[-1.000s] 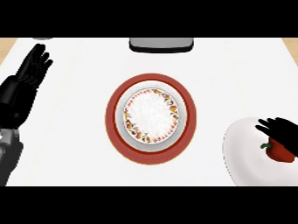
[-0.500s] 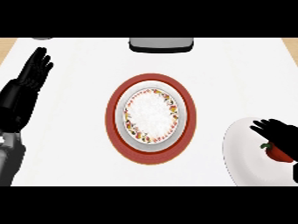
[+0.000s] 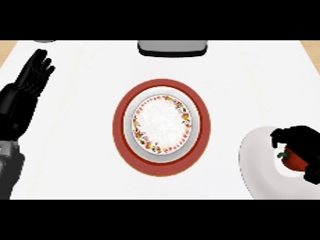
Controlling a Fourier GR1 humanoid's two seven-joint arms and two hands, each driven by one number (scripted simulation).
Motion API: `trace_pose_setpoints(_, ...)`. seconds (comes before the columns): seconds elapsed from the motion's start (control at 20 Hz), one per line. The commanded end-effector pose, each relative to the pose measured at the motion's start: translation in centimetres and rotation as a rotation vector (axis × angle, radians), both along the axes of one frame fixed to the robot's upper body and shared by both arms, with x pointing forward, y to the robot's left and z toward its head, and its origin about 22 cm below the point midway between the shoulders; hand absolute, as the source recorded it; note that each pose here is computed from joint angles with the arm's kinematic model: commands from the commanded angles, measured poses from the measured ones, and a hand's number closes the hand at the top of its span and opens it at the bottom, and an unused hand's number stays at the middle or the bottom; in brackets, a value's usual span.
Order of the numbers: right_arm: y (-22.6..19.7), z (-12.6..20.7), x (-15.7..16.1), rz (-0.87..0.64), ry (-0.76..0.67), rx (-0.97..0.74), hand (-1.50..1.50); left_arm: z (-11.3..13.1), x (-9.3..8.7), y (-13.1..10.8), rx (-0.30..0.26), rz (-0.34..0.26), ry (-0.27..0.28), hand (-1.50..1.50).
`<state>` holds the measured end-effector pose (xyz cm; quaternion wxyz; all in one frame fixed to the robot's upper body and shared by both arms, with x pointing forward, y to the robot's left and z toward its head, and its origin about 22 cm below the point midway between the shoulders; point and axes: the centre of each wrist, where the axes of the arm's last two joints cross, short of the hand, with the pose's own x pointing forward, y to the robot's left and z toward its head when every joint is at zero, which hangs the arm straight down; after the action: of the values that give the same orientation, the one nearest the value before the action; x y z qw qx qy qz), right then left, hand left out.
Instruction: Pick the bell pepper from the plate and place it in the plate
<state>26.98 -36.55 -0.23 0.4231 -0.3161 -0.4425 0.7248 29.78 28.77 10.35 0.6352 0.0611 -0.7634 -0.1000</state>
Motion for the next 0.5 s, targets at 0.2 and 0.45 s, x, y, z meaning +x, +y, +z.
trace_pose_setpoints(0.2, -2.9, -0.3, -2.5, -0.485, -0.156, 0.109, 1.50, -0.7, -0.3, 1.0, 0.003, 0.056, 0.003, 0.00)
trace_pose_setpoints(0.45, -4.1, -0.5, -6.7, -0.817, -0.266, 0.127, 1.50, -0.9, -1.3, 0.9, -0.002, 0.033, 0.014, 0.00)
